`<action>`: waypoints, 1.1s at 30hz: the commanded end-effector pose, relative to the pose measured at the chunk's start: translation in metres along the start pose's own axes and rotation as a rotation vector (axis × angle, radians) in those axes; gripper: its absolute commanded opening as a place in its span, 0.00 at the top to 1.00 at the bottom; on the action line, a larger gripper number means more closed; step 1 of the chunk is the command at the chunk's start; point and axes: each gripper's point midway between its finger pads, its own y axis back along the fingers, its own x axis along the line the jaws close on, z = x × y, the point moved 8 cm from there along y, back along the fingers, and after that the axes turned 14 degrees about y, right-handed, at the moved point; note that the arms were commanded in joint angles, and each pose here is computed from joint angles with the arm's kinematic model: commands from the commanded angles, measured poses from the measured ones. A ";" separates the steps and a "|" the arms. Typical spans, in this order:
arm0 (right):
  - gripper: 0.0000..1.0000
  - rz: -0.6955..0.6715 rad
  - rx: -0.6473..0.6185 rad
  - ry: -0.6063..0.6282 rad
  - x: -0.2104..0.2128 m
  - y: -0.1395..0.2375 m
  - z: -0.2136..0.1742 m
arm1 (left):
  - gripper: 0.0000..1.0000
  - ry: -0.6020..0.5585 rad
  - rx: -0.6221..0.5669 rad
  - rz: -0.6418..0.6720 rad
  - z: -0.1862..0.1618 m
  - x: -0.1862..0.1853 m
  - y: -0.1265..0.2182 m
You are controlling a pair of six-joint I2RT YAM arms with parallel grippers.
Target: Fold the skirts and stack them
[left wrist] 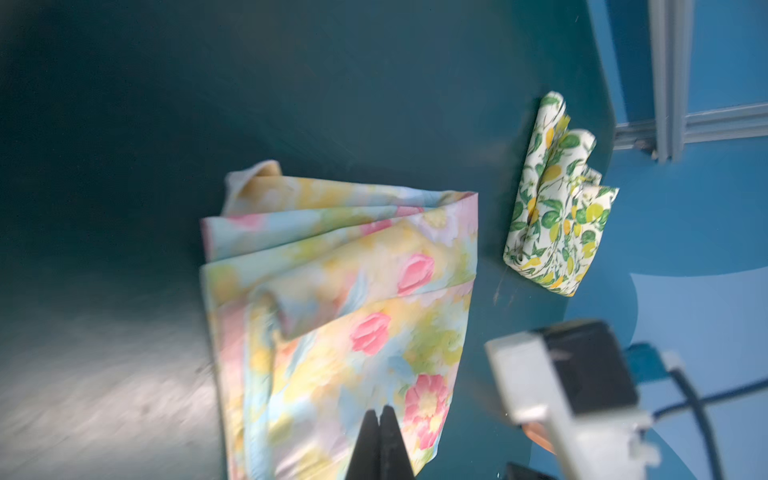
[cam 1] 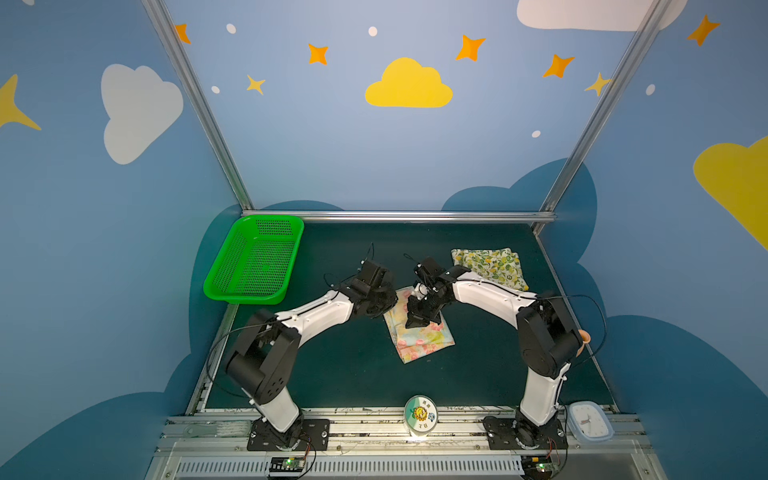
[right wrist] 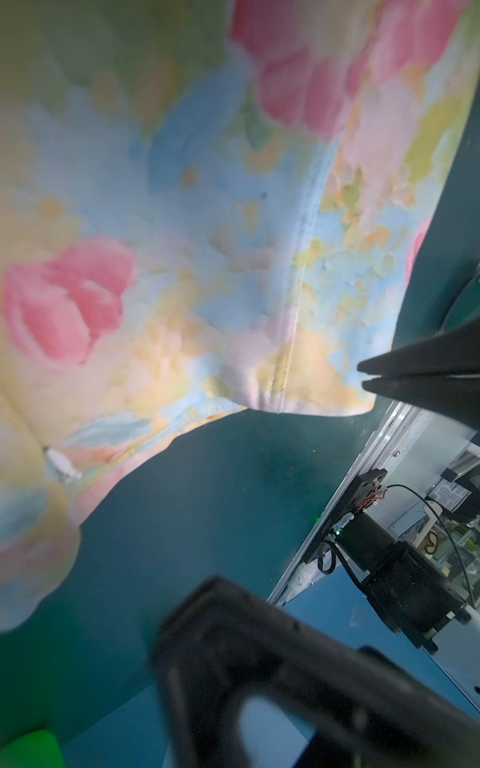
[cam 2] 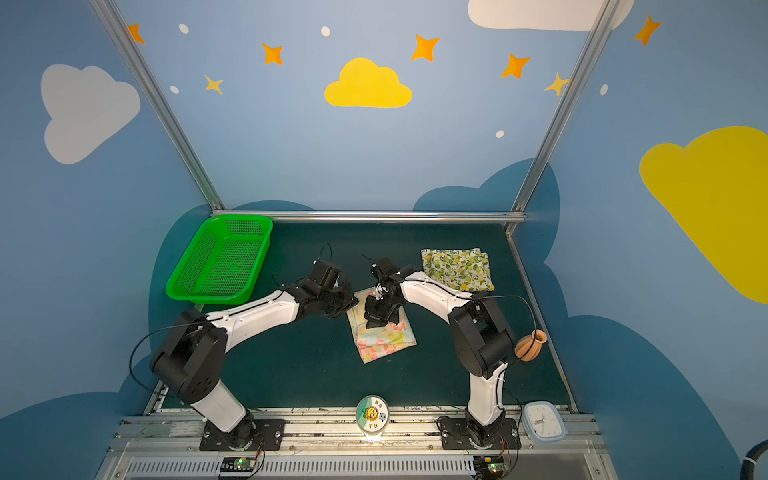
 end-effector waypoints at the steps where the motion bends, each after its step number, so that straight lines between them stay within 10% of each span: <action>1: 0.98 0.041 0.007 0.051 0.006 -0.005 -0.003 | 0.96 -0.015 0.055 0.009 0.002 -0.003 -0.019; 21: 1.00 -0.003 0.173 0.030 -0.019 -0.068 -0.027 | 0.96 0.084 0.052 0.099 0.048 0.024 -0.082; 33: 1.00 0.052 -0.020 0.068 -0.001 0.034 -0.016 | 0.96 -0.012 0.098 -0.059 0.035 -0.016 -0.053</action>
